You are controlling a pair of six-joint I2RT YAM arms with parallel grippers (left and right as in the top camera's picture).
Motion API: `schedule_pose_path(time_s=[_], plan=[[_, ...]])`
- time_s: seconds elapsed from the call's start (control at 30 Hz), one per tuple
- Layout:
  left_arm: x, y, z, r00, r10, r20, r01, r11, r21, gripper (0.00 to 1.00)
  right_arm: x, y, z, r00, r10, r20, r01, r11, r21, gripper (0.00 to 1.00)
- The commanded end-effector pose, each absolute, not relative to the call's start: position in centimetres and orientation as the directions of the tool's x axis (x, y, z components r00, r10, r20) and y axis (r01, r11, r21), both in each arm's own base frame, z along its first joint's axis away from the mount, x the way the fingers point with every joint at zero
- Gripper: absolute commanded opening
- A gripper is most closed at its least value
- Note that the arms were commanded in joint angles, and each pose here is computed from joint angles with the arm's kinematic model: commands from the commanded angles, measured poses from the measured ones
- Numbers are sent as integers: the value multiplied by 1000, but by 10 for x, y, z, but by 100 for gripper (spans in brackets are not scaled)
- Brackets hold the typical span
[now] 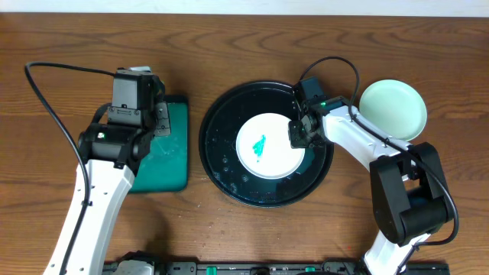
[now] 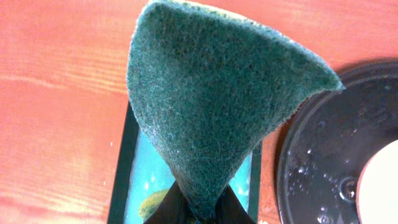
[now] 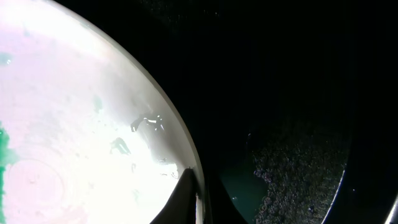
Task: Clean dirty plates on tray and stack at the side
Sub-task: 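Grasp the sponge in the basin with the left gripper, then carry the sponge with the left gripper to the white plate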
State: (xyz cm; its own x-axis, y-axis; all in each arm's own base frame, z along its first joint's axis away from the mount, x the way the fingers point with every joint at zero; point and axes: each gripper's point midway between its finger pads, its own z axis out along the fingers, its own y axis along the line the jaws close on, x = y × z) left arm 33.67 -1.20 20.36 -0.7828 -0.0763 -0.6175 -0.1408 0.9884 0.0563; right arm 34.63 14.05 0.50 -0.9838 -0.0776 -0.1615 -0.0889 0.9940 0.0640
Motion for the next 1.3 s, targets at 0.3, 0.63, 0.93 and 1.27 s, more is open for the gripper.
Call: schedule_pose_path(time_s=[0.3, 0.63, 0.93, 1.27], plan=[[304, -42, 94, -966, -223, -133, -212, 973, -92, 7, 333, 148, -18, -994, -70, -89, -79, 992, 94, 1], [283, -26, 89, -927, -375, -18, -372, 924, -88, 7, 331, 151, -17, -994, -71, -83, -80, 990, 115, 1], [258, -17, 89, -905, -417, 83, -422, 906, -46, 7, 331, 152, -17, -994, -71, -82, -81, 990, 118, 1], [273, -72, 94, -949, -304, 78, -314, 915, -254, 7, 332, 152, -17, -994, -71, -84, -81, 990, 119, 1]])
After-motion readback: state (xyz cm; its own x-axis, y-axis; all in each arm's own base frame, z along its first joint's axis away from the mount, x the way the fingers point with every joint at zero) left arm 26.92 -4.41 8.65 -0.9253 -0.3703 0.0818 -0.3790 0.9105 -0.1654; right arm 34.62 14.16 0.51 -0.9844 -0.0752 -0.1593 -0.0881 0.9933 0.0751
